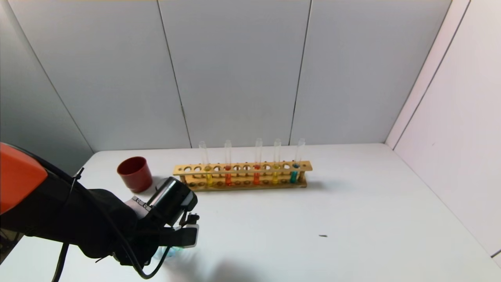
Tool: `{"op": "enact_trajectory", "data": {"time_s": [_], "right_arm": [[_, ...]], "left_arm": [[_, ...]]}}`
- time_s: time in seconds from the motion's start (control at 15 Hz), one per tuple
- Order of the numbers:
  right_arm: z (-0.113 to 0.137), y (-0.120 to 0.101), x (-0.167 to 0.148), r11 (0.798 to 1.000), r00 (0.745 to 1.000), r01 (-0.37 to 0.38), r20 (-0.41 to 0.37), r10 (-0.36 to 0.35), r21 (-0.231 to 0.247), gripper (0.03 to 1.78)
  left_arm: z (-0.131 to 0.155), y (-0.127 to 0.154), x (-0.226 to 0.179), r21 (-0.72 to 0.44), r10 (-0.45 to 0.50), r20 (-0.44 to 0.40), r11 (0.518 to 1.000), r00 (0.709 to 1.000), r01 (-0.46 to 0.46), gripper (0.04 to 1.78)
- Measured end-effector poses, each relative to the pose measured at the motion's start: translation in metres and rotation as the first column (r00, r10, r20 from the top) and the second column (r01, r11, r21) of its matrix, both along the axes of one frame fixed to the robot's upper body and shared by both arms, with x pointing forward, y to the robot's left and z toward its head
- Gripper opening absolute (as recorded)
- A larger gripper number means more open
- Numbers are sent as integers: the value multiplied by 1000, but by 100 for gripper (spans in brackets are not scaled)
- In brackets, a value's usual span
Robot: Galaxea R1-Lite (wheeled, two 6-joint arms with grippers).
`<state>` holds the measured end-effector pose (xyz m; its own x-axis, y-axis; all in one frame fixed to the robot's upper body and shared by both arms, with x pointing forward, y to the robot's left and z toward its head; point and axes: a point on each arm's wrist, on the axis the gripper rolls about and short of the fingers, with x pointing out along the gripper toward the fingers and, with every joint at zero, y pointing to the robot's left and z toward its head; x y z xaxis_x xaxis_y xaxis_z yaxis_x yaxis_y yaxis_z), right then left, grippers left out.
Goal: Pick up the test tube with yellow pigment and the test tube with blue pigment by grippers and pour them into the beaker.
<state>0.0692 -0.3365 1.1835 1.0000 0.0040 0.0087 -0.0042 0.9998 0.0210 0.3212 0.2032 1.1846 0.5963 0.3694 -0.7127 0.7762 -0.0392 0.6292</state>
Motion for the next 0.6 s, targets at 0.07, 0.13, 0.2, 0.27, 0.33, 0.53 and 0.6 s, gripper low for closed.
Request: {"op": "enact_trajectory", "data": {"time_s": [0.07, 0.13, 0.2, 0.27, 0.33, 0.53, 0.6], "right_arm": [[0, 0, 0, 1000, 1000, 0, 0, 0, 0, 174], [0, 0, 0, 1000, 1000, 0, 0, 0, 0, 174], [0, 0, 0, 1000, 1000, 0, 0, 0, 0, 174], [0, 0, 0, 1000, 1000, 1, 0, -1, 0, 174], [0, 0, 0, 1000, 1000, 0, 0, 0, 0, 174], [0, 0, 0, 1000, 1000, 0, 0, 0, 0, 174], [0, 0, 0, 1000, 1000, 0, 0, 0, 0, 174]], "left_arm": [[0, 0, 0, 1, -1, 0, 1000, 1000, 1, 33], [0, -1, 0, 2, -1, 1, 1000, 1000, 1, 33], [-1, 0, -1, 7, 0, 0, 1000, 1000, 0, 33], [-1, 0, -1, 9, 2, 0, 1000, 1000, -2, 33], [-1, 0, -1, 16, 4, 3, 1000, 1000, -4, 33], [-1, 0, 1, 34, 7, 10, 999, 1000, -8, 33], [-1, 1, 3, 34, 12, 12, 999, 1000, -12, 33]]}}
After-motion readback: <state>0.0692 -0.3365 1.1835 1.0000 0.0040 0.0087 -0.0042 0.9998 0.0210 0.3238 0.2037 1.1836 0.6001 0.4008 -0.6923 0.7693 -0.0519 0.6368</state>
